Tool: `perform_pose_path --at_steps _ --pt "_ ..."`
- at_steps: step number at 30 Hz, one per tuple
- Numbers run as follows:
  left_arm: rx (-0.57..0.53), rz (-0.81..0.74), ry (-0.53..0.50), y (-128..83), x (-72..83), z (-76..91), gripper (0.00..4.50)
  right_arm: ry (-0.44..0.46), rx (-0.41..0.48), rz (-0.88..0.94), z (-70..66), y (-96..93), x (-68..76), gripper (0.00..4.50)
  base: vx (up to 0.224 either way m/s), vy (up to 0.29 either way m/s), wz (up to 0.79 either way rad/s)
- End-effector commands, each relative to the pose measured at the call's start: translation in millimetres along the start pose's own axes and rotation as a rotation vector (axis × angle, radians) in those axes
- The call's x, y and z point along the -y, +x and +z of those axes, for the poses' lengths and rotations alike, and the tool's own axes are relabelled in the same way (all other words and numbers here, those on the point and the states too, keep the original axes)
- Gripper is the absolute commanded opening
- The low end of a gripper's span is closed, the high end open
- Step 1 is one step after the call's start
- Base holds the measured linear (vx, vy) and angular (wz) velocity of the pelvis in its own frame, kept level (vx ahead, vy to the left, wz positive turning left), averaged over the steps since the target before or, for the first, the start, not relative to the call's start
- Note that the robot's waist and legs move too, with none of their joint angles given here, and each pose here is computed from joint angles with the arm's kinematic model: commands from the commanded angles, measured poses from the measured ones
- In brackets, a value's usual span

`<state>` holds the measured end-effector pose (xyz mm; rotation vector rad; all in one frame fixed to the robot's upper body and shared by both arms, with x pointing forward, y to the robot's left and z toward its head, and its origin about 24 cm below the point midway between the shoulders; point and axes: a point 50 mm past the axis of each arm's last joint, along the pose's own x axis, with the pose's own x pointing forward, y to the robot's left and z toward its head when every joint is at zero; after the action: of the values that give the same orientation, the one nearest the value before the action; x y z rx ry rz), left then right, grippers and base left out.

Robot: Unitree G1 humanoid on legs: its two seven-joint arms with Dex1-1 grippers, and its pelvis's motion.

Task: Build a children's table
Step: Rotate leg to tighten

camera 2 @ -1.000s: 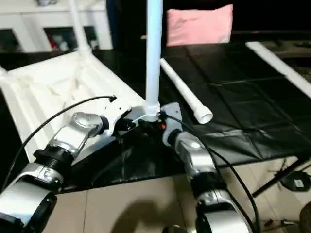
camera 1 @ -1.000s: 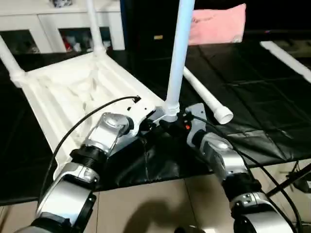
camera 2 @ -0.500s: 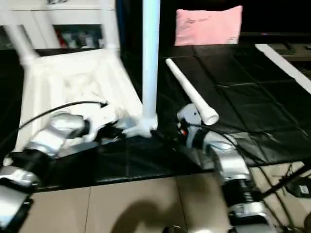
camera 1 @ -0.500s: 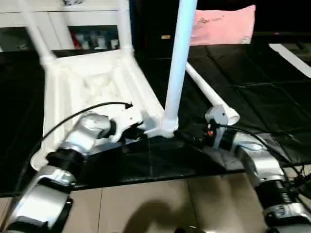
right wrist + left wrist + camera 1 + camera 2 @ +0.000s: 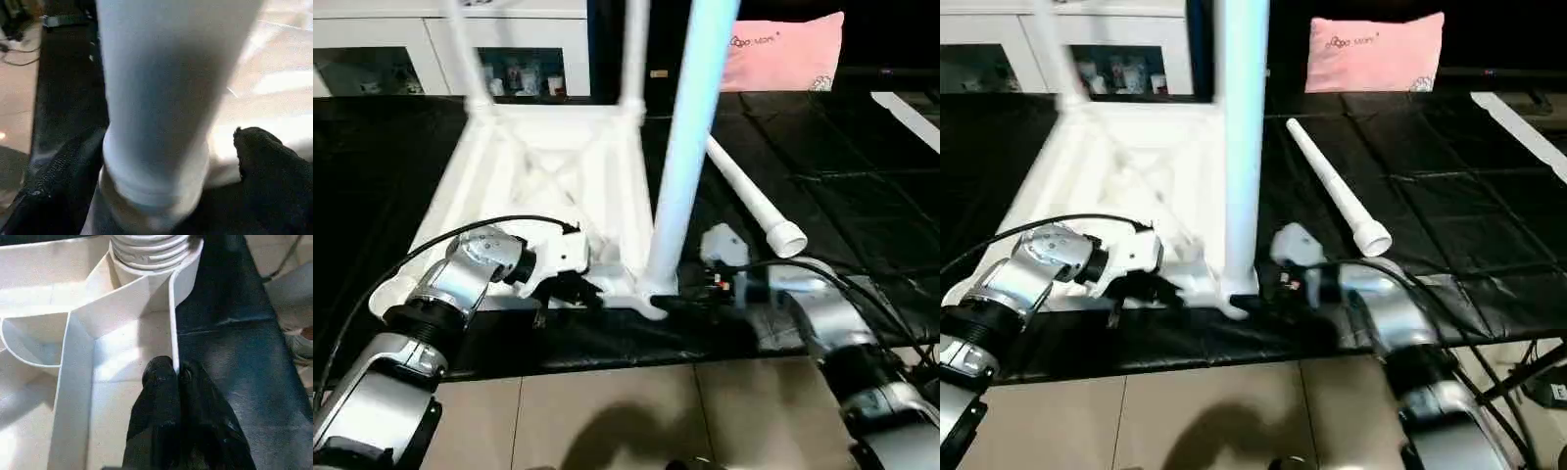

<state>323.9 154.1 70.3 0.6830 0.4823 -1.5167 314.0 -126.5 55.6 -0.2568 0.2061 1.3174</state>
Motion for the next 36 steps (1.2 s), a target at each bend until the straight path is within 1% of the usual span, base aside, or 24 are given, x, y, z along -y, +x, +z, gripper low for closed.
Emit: perform_pose_path --at_steps 1,2,3,7,9,11,13,14,15,16,22,26,29,31,33,34,36 --pt "-0.037 -0.117 0.051 12 10.3 0.8 0.00 -0.011 0.007 0.029 4.4 0.0 2.6 4.39 0.000 0.000 0.00" --pt "-0.037 -0.120 0.053 12 10.3 1.1 0.00 -0.006 0.014 0.051 4.9 1.0 2.0 4.13 0.000 0.000 0.00" --pt "-0.038 -0.123 0.056 12 10.1 1.3 0.00 0.001 0.019 0.081 4.8 1.7 1.0 4.13 0.000 0.000 0.00" --pt "-0.038 -0.128 0.058 12 9.7 1.7 0.00 0.012 0.019 0.112 3.7 1.4 0.3 3.71 0.000 0.000 0.00" --pt "-0.039 -0.134 0.059 12 9.6 1.8 0.00 0.023 0.018 0.140 2.6 0.5 0.2 3.65 0.000 0.000 0.00" --pt "-0.040 -0.137 0.058 12 9.7 1.5 0.00 0.033 0.026 0.143 2.5 0.1 1.0 3.35 0.000 0.000 0.00" --pt "-0.042 -0.140 0.056 12 9.9 0.9 0.00 0.048 0.031 0.151 2.4 -0.1 1.4 3.29 0.000 0.000 0.00" --pt "-0.042 -0.140 0.056 12 9.9 0.8 0.00 0.048 0.031 0.152 2.4 -0.2 1.4 3.15 0.000 0.000 0.00" --pt "-0.042 -0.141 0.055 12 10.0 0.6 0.00 0.050 0.031 0.155 2.3 -0.2 1.4 3.15 0.000 0.000 0.00" --pt "-0.042 -0.141 0.055 13 10.1 0.4 0.00 0.051 0.030 0.159 1.9 -0.5 1.3 2.93 0.000 0.000 0.00" --pt "-0.044 -0.145 0.044 12 10.6 -1.1 0.00 0.068 0.025 0.194 -0.2 -0.7 0.4 2.74 0.000 0.000 0.00" --pt "-0.043 -0.144 0.037 13 10.9 -1.6 0.00 0.075 0.027 0.201 -1.1 0.2 -0.4 2.72 0.000 0.000 0.00" --pt "-0.031 -0.135 -0.007 12 11.0 -3.0 0.00 0.094 0.039 0.207 -2.3 2.2 -2.6 2.72 0.000 0.000 0.00" --pt "-0.012 -0.102 -0.069 12 8.8 -2.8 0.00 0.121 0.056 0.182 -2.9 4.6 -2.7 2.72 0.000 0.000 0.00" --pt "0.027 -0.030 -0.127 14 3.6 0.6 0.00 0.168 0.061 0.118 -4.7 9.9 -0.8 2.72 0.000 0.000 0.00" --pt "0.066 0.062 -0.190 17 -3.3 5.0 0.00 0.195 0.061 0.028 -6.1 17.8 2.3 2.72 0.000 0.000 0.00" --pt "0.097 0.142 -0.232 20 -9.2 9.4 0.00 0.226 0.062 -0.042 -5.9 25.9 4.4 2.72 0.000 0.000 0.00"
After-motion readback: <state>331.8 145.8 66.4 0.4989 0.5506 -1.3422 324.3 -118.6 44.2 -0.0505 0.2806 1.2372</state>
